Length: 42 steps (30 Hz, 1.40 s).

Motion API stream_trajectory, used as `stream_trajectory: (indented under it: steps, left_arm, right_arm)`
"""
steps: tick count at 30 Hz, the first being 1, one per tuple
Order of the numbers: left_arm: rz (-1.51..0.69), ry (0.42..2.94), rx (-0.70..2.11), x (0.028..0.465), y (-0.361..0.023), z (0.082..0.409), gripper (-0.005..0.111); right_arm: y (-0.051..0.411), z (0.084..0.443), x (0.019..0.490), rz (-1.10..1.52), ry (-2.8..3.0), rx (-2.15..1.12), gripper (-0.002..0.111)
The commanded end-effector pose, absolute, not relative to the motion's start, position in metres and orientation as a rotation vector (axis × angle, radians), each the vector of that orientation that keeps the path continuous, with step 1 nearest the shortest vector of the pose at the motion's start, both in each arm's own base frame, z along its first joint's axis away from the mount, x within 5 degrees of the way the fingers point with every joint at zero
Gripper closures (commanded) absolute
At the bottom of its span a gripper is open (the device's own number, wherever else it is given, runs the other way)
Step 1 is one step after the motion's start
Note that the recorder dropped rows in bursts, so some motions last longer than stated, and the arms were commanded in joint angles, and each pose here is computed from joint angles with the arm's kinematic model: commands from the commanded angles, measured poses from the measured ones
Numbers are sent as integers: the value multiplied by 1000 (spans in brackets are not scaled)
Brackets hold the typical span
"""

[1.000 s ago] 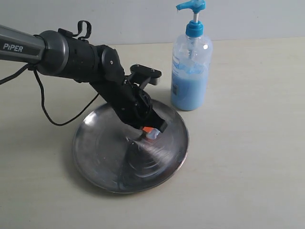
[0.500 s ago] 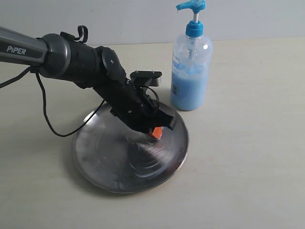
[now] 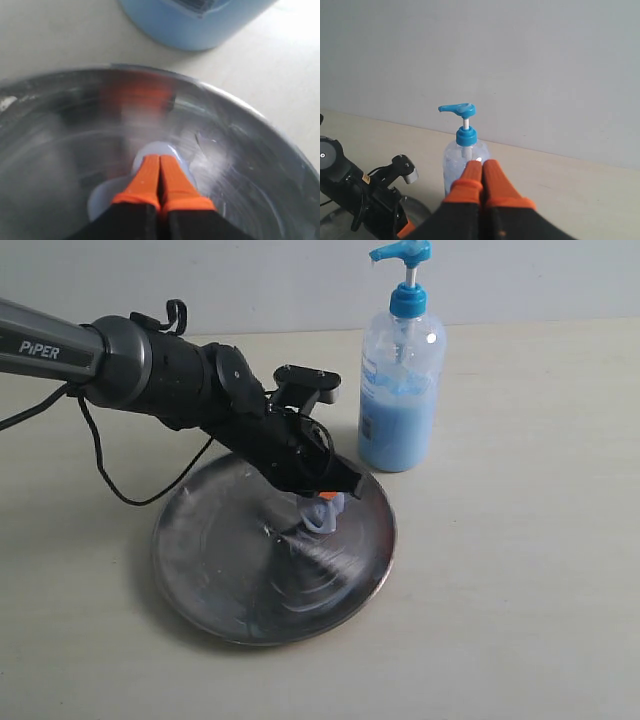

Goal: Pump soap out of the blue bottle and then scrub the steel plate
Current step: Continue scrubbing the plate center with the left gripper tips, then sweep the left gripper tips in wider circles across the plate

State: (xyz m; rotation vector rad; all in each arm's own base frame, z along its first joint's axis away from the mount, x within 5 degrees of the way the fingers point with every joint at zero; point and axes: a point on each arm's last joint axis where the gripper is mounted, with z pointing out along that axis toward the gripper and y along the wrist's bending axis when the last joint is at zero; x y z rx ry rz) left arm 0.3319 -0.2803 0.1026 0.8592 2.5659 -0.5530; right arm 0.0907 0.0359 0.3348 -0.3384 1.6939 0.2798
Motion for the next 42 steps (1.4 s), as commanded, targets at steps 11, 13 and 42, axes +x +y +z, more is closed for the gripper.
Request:
stream_trajectory:
  steps: [11, 13, 42]
  left_arm:
    - [-372, 2559, 1305, 320, -267, 94, 107]
    - [-390, 2598, 1332, 316, -266, 93, 107]
    - [-511, 2538, 932, 334, -280, 83, 107]
  right_arm:
    - [36, 334, 89, 282, 1689, -337, 108]
    - [36, 334, 89, 282, 1689, -337, 108]
    - [36, 334, 89, 283, 1693, -339, 108]
